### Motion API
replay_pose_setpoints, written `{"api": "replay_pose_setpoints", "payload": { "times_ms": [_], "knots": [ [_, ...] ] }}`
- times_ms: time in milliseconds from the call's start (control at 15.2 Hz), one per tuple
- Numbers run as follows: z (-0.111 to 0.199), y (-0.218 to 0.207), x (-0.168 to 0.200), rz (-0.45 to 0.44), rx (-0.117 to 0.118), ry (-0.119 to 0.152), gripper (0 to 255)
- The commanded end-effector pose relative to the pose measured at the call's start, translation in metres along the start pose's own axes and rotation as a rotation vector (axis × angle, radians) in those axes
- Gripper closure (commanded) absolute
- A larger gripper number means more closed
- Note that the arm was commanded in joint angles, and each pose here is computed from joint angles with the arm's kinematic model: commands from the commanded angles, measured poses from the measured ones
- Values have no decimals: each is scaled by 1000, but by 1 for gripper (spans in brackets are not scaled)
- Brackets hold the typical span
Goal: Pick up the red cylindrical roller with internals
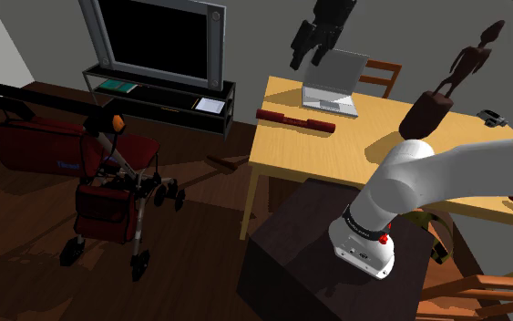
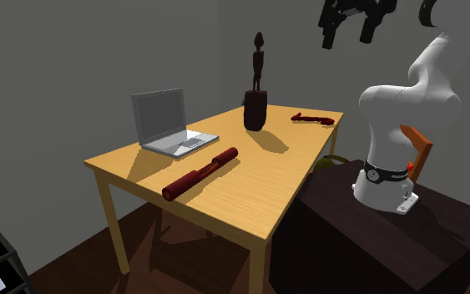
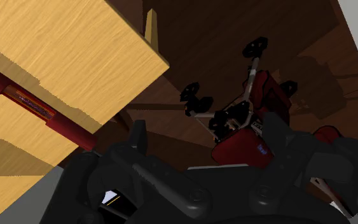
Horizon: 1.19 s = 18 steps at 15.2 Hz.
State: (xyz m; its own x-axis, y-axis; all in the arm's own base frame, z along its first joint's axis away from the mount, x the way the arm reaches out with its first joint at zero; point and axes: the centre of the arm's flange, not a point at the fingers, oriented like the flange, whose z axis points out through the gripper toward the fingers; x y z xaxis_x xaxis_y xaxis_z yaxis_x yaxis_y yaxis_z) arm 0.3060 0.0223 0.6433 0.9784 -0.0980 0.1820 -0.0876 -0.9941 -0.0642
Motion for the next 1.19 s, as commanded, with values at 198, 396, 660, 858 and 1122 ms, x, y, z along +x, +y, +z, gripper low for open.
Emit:
{"api": "replay_pose_setpoints", "payload": {
  "times_ms": [198,396,660,858,1122],
  "knots": [
    [26,30,7,-35,1,-14,0],
    [52,59,14,-69,1,-29,0],
    [87,98,25,-116,2,-48,0],
    [113,127,34,-150,3,-63,0],
    [148,165,46,-197,3,-82,0]
  ]
}}
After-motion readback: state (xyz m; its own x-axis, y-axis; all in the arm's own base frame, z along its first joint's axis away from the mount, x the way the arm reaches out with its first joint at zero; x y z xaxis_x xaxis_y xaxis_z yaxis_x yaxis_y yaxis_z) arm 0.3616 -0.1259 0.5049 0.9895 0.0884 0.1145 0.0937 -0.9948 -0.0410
